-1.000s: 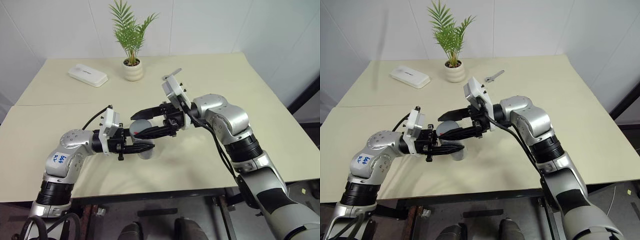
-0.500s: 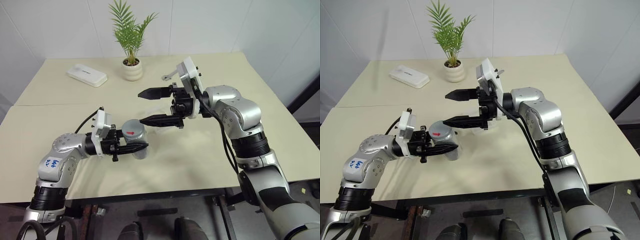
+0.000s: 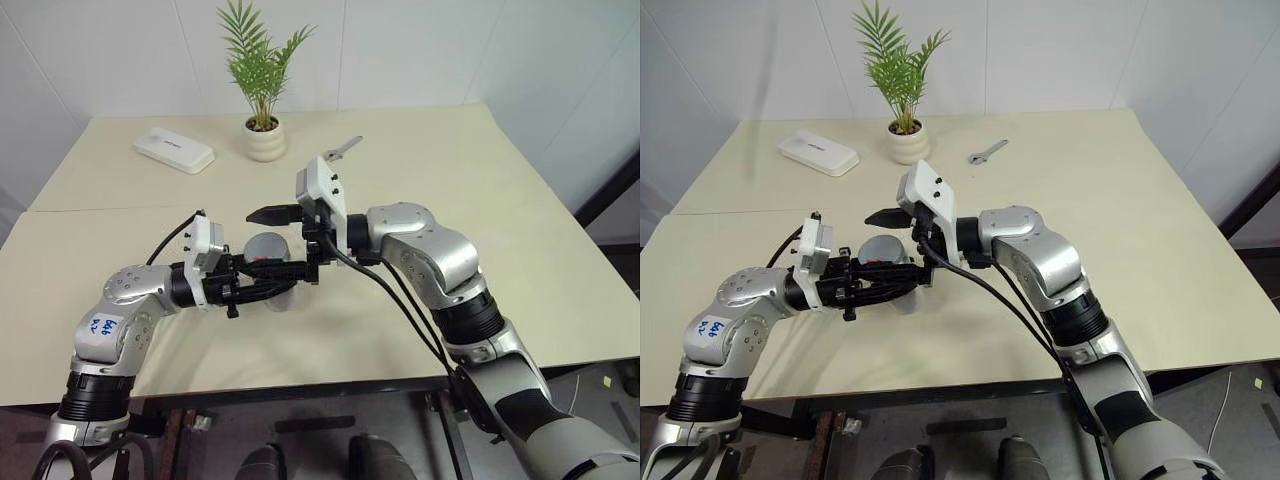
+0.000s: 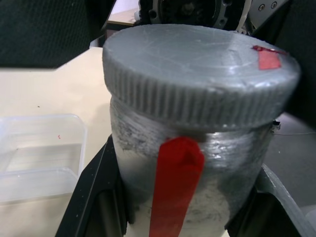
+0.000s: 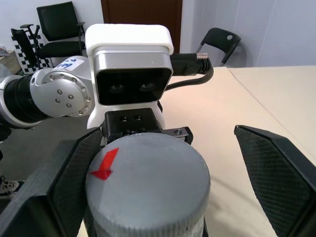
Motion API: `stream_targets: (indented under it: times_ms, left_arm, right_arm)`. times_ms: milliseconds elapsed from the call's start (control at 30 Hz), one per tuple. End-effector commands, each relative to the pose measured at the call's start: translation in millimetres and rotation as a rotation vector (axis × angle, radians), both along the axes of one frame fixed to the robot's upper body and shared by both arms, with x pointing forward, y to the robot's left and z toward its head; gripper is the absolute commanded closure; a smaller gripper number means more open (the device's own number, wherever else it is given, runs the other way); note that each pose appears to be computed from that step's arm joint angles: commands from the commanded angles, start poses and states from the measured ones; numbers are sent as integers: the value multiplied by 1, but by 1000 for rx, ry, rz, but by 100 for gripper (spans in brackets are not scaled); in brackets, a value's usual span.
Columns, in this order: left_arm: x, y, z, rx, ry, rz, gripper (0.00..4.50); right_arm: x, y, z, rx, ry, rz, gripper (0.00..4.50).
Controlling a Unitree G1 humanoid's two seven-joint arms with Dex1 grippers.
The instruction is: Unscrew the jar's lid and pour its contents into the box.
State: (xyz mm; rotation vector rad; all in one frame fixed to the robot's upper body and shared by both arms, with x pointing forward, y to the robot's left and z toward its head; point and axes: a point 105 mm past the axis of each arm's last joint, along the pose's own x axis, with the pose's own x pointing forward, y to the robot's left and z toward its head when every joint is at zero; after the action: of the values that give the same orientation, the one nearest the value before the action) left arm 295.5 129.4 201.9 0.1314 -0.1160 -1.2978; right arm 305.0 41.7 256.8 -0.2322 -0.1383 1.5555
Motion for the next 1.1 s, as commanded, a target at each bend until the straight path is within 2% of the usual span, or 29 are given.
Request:
stream_targets:
  times_ms: [33, 167, 433, 767, 900, 1100]
  left_arm:
    - [-8, -6, 12, -1, -53, -35, 259]
    - [-9, -6, 12, -3, -52, -31, 259]
    - [-10, -1, 10, 1, -47, -17, 259]
    - [-10, 4, 9, 9, -44, -3, 259]
    - [-9, 7, 8, 14, -34, 2, 259]
    - [-7, 4, 5, 17, -34, 3, 259]
  right_arm:
    - [0, 1, 17, 38, -60, -1, 2]
    - [6, -5, 18, 33, -69, -24, 2]
    - [21, -47, 26, 36, -66, -74, 2]
    - [32, -95, 17, 11, -41, -160, 2]
    - [19, -95, 27, 45, -23, -96, 2]
    - [-7, -58, 29, 52, -33, 27, 2]
